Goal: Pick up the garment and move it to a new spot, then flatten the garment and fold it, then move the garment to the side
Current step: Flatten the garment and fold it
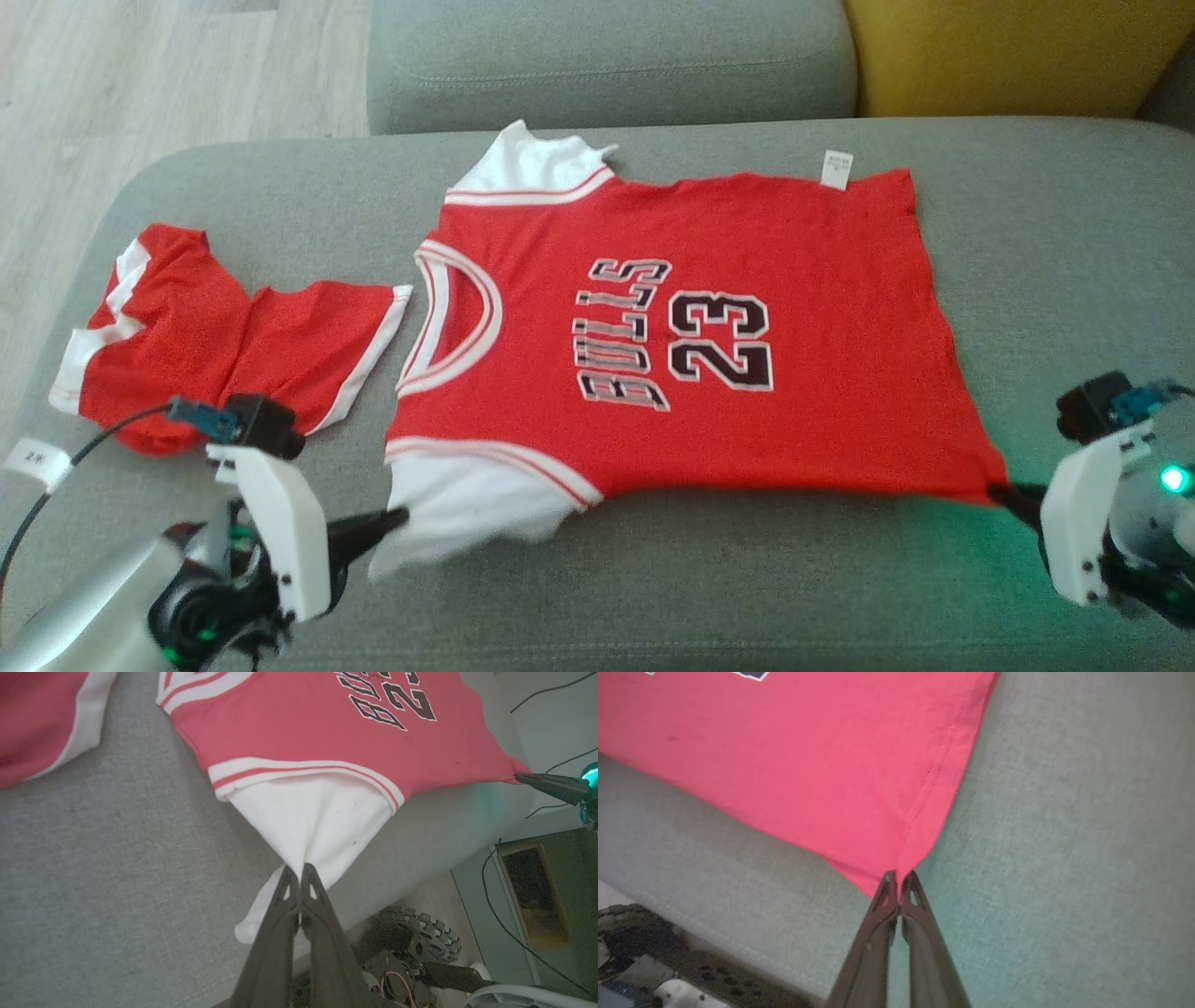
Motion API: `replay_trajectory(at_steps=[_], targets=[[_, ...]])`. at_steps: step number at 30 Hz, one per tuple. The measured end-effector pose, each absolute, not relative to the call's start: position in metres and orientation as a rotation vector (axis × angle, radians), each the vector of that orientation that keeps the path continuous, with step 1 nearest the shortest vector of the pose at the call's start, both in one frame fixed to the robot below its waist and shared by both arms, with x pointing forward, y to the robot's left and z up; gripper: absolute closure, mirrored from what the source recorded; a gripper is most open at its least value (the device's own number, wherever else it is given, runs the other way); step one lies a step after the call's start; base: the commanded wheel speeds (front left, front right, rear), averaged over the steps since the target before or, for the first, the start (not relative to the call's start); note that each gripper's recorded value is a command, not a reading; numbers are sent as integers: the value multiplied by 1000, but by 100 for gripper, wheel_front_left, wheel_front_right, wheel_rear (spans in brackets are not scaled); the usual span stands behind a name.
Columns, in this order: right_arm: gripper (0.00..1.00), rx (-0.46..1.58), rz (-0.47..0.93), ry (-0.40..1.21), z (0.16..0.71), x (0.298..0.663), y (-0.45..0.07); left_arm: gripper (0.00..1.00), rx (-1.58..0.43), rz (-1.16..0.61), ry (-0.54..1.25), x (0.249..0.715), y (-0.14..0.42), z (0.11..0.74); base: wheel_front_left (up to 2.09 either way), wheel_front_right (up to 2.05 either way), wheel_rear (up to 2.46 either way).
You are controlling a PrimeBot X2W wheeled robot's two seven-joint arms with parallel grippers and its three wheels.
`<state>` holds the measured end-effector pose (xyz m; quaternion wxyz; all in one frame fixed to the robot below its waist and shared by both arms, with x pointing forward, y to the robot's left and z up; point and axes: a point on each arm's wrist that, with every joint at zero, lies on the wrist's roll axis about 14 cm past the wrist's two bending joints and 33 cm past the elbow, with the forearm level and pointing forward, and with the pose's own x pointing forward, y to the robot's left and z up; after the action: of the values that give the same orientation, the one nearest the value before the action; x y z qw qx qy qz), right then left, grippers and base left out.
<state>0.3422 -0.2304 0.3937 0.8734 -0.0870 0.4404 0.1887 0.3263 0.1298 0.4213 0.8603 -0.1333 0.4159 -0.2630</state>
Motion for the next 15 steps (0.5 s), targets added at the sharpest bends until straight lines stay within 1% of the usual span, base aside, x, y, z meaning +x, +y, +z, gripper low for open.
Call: replay_trajectory(at_steps=[6,11,15], targets=[[100,-114,435,1025,392,311,-228,100,-283,-604,953,300,129,423,0,0,0],[100,-97,431,1017,398,312,-232,100,-280,-613,943,302,127,431,0,0,0],[100,-76,413,981,406,325,-234,100,-291,-588,884,318,127,441,0,0,0]])
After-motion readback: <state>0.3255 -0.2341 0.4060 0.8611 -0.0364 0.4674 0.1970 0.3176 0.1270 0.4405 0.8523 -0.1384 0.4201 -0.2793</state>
